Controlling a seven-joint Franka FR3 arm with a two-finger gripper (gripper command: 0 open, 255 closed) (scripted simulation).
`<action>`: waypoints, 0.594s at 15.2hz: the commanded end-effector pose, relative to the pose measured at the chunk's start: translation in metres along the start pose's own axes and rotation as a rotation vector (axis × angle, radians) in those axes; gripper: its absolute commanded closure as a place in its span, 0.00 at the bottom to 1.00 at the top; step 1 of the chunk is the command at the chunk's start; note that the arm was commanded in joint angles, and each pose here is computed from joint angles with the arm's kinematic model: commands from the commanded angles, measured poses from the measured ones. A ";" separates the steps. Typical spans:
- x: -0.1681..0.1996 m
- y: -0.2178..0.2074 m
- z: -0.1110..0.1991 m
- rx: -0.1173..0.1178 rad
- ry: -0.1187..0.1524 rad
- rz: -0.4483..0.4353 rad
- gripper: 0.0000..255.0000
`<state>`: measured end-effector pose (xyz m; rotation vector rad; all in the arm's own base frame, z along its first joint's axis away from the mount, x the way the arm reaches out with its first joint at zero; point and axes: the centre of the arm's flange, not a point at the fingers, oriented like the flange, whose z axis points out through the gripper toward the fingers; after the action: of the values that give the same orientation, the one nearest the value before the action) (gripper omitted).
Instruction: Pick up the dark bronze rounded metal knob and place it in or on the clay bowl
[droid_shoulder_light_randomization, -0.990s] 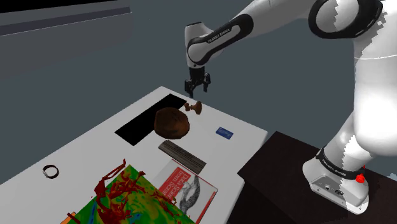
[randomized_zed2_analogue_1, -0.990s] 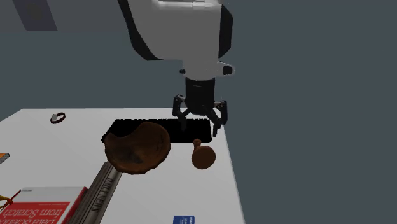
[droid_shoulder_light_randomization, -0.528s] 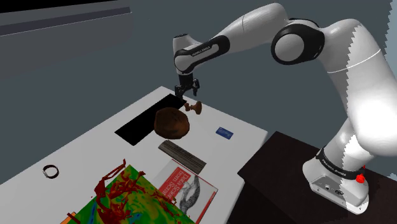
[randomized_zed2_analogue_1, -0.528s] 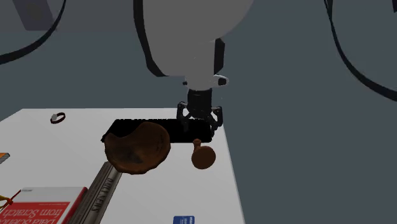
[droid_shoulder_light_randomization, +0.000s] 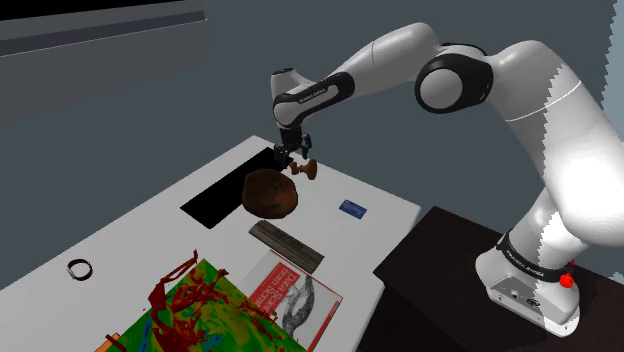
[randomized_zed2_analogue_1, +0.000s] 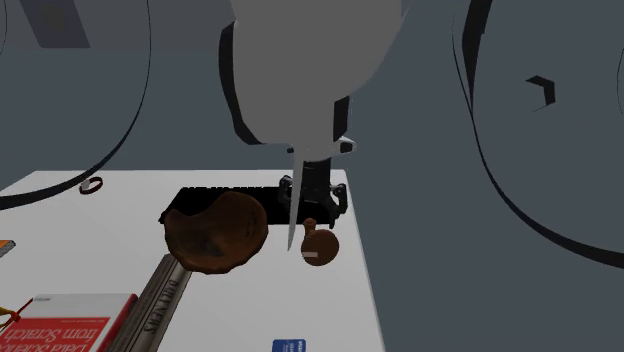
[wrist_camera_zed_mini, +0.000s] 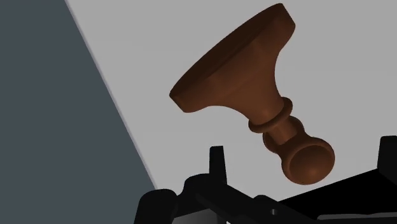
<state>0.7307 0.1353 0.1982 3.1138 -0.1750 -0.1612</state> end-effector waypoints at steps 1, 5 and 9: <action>0.000 0.000 0.005 0.000 0.001 0.000 0.00; 0.000 0.000 0.005 0.000 0.001 0.000 0.00; 0.000 0.000 0.005 0.000 0.000 0.000 1.00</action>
<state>0.7306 0.1353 0.1942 3.1142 -0.1752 -0.1580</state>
